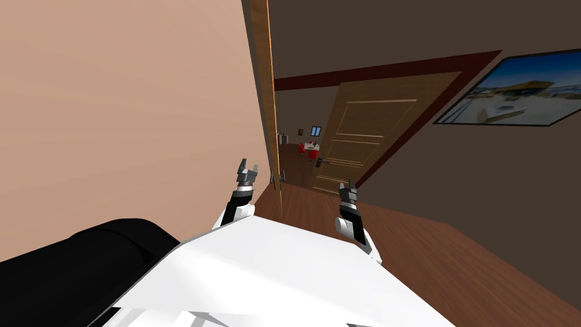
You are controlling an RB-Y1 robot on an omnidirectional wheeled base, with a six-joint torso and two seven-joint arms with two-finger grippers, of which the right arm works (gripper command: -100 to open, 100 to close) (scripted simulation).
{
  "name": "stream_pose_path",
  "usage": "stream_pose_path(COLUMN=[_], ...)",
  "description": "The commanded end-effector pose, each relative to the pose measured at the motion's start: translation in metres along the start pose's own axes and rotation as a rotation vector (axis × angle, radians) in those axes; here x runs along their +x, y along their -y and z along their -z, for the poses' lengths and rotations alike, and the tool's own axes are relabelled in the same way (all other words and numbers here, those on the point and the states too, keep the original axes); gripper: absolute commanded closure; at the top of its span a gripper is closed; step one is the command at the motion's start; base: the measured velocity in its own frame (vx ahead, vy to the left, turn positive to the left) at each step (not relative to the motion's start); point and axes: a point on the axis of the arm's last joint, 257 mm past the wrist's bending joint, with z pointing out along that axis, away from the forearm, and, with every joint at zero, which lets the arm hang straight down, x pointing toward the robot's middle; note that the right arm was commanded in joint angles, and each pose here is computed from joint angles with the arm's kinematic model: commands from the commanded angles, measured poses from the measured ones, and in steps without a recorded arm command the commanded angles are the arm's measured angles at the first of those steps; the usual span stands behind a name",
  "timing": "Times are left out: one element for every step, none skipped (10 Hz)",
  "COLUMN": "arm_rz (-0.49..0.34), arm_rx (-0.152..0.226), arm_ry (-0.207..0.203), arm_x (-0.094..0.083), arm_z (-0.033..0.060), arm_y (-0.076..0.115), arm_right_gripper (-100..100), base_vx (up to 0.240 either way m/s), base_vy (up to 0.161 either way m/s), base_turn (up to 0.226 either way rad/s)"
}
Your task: Pull the door open
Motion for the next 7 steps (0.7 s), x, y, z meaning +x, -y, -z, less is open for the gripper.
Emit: stream_pose_path(arm_rz=[0.017, 0.018, 0.028, 0.028, 0.038, 0.038, 0.048], arm_rx=[0.026, 0.035, 0.052, 0.055, 0.074, 0.074, 0.092], arm_ry=[0.008, 0.009, 0.015, 0.016, 0.023, 0.023, 0.031], arm_x=[-0.011, -0.011, -0.018, -0.018, -0.026, -0.026, -0.033], arm_z=[-0.0031, -0.0015, -0.0038, -0.0034, -0.0052, -0.0052, -0.0076], arm_y=[0.014, 0.018, 0.028, 0.029, 0.040, 0.040, 0.050], arm_right_gripper=[-100, -100, -100, -100, -100, -100, -100], base_vx=[0.091, 0.056, 0.047, 0.038, 0.044, 0.036, 0.040], base_vy=[-0.056, -0.039, -0.036, -0.030, -0.032, -0.031, -0.035], base_turn=[0.197, 0.050, 0.084, 0.066, 0.122, 0.065, 0.124])
